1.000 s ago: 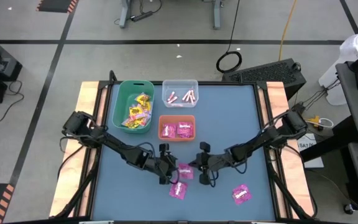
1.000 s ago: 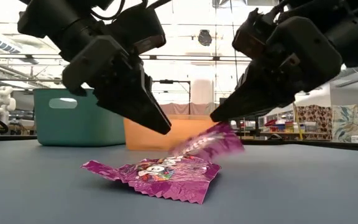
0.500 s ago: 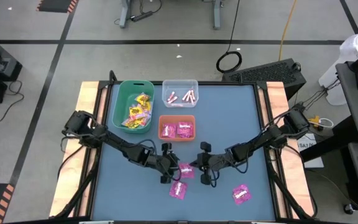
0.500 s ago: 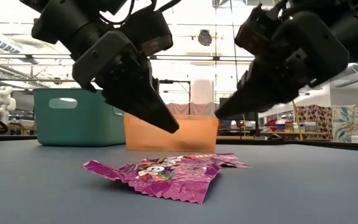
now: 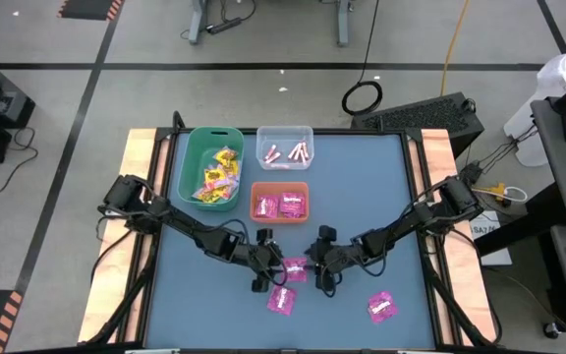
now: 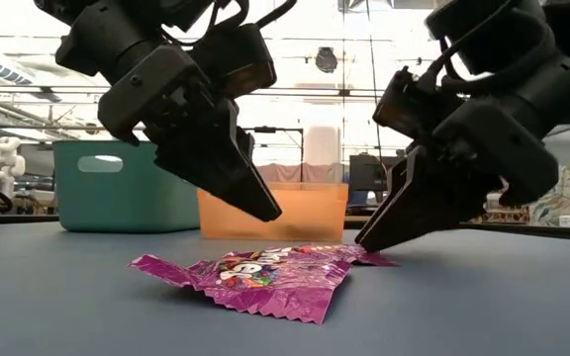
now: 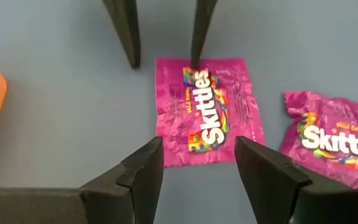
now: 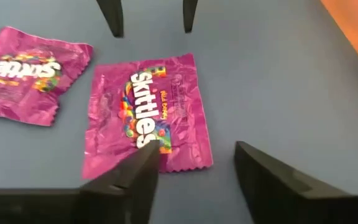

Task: Sort candy
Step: Put the violet candy into the orange bin

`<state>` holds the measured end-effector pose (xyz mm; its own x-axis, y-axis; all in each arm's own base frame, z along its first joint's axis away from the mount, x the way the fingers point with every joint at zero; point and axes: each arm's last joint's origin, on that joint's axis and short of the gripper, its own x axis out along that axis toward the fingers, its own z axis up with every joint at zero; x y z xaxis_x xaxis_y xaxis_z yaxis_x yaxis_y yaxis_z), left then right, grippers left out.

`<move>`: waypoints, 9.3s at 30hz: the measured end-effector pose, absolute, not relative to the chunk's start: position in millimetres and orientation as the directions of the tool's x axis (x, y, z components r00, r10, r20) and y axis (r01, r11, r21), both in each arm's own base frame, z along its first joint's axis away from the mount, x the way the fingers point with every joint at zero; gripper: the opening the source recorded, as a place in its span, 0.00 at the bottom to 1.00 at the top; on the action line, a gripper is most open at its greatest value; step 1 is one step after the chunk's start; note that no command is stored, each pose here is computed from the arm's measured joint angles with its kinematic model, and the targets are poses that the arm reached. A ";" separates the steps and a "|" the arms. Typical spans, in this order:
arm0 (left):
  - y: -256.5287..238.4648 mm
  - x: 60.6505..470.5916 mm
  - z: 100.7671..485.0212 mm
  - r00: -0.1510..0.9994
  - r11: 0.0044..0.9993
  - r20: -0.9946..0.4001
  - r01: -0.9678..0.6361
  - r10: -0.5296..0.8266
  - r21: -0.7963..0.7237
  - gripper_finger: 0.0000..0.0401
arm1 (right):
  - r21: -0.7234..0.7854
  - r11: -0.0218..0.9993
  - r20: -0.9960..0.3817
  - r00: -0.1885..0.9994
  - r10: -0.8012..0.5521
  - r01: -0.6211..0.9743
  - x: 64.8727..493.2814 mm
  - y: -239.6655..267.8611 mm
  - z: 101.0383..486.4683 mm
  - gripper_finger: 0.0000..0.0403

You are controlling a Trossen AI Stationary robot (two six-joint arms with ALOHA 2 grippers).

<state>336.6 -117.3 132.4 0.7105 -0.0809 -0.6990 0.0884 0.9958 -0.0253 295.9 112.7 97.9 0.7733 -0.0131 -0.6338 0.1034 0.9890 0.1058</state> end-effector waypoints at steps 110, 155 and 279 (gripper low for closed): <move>-71.7 273.8 309.3 0.957 0.970 -0.207 -0.169 0.204 0.176 0.00 | -0.002 0.971 -0.322 0.919 -0.228 0.240 246.5 153.8 176.0 0.38; -91.4 264.1 310.2 0.936 0.881 -0.184 -0.198 0.300 0.430 0.00 | -0.009 0.971 -0.343 0.911 -0.228 0.240 245.4 153.2 173.5 0.38; -87.0 298.6 193.9 0.897 0.976 -0.394 -0.218 0.203 0.008 0.37 | 0.058 0.918 -0.957 0.283 -0.060 0.391 148.5 274.4 157.3 0.70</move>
<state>298.6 -87.0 193.9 0.8966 0.2032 -0.3935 -0.2177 0.9760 0.0079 148.5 274.4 157.3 0.2833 -0.0603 -0.9571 0.3915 0.9183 0.0581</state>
